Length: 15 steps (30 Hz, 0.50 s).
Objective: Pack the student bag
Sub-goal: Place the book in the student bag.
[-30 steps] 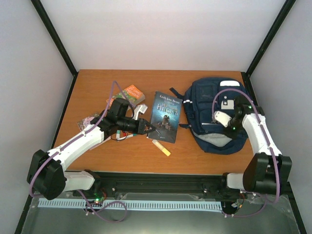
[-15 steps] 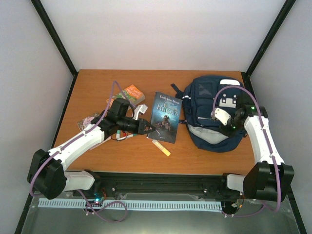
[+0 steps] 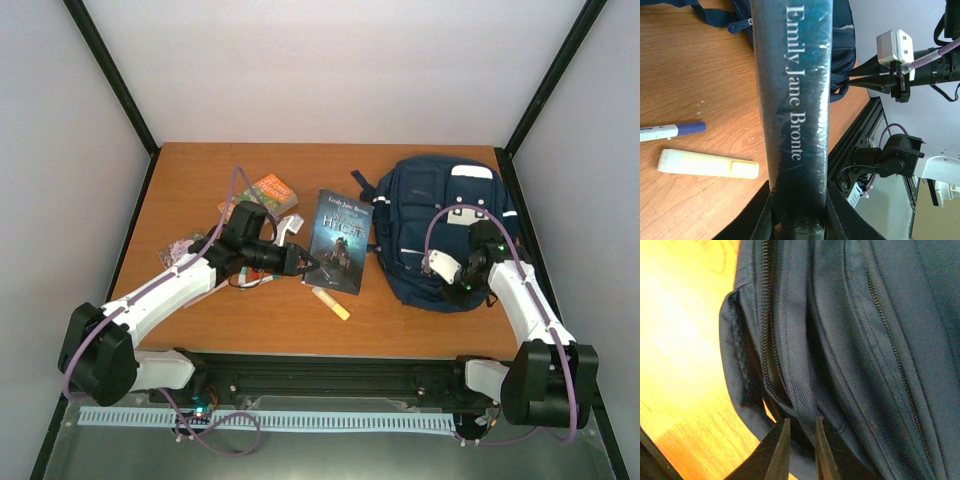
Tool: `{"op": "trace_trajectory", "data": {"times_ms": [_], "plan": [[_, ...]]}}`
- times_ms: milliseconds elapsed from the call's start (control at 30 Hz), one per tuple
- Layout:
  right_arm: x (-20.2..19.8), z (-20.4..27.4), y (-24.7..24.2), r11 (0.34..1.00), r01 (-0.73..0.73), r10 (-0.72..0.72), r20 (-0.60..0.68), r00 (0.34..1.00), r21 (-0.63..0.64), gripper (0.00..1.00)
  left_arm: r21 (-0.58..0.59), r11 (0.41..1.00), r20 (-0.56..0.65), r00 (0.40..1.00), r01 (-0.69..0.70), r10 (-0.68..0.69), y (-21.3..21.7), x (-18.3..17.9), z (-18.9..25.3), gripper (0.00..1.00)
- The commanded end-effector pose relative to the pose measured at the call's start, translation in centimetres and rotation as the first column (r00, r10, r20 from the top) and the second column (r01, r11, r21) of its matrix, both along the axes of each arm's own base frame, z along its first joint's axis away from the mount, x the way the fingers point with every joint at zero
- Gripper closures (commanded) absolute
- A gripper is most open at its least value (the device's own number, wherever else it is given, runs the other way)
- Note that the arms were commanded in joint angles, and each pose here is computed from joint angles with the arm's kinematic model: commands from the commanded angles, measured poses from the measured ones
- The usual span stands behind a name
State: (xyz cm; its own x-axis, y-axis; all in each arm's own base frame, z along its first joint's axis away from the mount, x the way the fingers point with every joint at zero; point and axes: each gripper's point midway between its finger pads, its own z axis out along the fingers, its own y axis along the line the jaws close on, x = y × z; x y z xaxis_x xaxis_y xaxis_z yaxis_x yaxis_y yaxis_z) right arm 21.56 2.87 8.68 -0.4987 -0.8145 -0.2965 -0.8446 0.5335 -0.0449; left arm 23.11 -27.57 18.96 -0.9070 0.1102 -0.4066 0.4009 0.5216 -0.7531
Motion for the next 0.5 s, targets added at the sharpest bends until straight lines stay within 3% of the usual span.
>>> {"op": "trace_trajectory", "data": {"times_ms": [0,233,467], "plan": [[1.1,-0.1,-0.1,1.0,-0.001,0.002,0.053,0.999,-0.012,0.8,-0.12,0.991,0.141,0.989,0.058,-0.041,-1.5,0.8,4.2,0.99],[1.6,-0.8,-0.1,1.0,-0.012,0.013,0.061,0.998,-0.026,0.59,-0.116,0.992,0.141,0.989,0.057,-0.04,-1.5,0.9,4.1,0.99],[2.2,-2.3,-0.6,0.998,-0.002,0.004,0.032,0.999,-0.069,0.57,-0.115,0.992,0.132,0.99,0.055,-0.039,-1.5,0.9,3.8,0.99]]}}
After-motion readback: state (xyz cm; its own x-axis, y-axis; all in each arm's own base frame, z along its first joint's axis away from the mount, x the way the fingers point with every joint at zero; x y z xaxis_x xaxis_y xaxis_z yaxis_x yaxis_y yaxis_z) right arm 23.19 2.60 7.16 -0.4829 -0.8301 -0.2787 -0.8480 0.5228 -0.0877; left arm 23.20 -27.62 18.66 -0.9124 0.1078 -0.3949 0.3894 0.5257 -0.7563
